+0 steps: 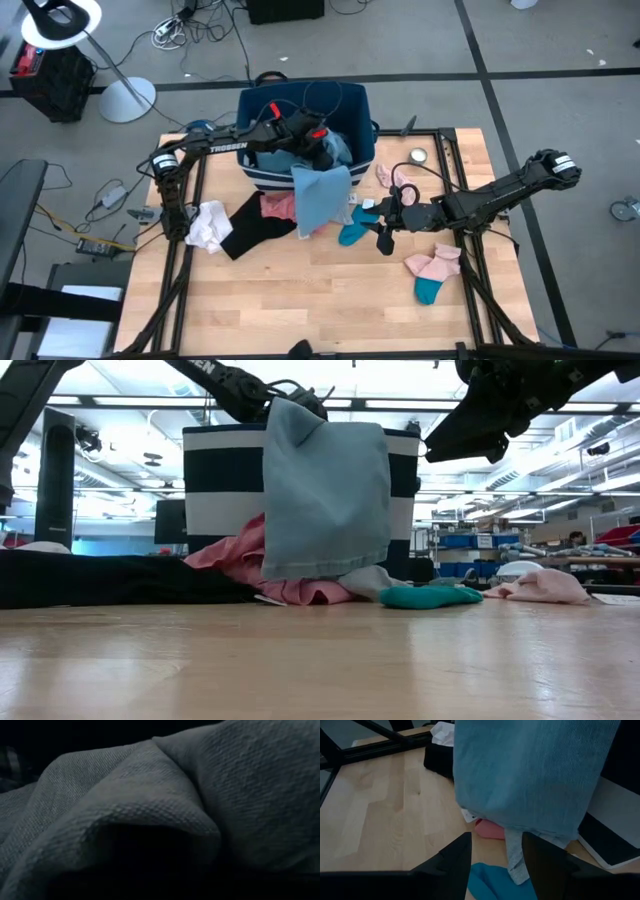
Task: Sort clothes
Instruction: Put the blue jeans into the blue bin
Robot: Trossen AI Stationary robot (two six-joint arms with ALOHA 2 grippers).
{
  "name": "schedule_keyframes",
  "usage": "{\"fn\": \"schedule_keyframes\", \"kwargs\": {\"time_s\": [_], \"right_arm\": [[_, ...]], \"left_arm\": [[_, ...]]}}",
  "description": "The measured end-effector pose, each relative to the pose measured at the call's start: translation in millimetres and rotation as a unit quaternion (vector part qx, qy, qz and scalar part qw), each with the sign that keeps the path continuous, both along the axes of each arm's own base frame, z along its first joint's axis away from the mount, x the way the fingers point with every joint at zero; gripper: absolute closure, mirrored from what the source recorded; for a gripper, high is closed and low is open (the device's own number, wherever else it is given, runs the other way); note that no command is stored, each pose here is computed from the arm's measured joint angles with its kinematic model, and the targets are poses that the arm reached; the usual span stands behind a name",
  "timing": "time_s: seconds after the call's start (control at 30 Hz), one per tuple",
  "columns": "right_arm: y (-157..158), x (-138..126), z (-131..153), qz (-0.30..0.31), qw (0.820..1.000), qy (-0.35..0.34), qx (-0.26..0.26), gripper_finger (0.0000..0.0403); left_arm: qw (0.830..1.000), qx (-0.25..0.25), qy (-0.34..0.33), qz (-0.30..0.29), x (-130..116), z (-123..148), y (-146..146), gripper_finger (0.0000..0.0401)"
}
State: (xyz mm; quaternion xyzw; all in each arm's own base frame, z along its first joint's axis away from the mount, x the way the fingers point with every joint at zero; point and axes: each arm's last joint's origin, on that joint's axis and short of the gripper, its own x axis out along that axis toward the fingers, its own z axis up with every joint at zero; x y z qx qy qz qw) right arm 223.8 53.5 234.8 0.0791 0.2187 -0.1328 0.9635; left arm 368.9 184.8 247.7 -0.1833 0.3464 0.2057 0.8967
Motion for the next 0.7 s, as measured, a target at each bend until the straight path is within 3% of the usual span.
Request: {"fn": "schedule_keyframes", "kwargs": {"time_s": [0.4, 0.57, 0.7], "right_arm": [[0.1, 0.0, 0.0, 0.001, 1.0, 0.0, 0.002, 0.0227], [0.1, 0.0, 0.0, 0.001, 1.0, 0.0, 0.002, 0.0227], [0.1, 0.0, 0.0, 0.001, 1.0, 0.0, 0.002, 0.0227]], "left_arm": [[1.0, 0.004, -0.004, 0.006, 0.7, 3.7, 0.9, 0.0288], [1.0, 0.019, -0.017, 0.005, -5.2, 18.6, -1.9, 0.028], [0.998, 0.039, -0.052, 0.005, -18.5, 49.5, -8.2, 0.0281]]}}
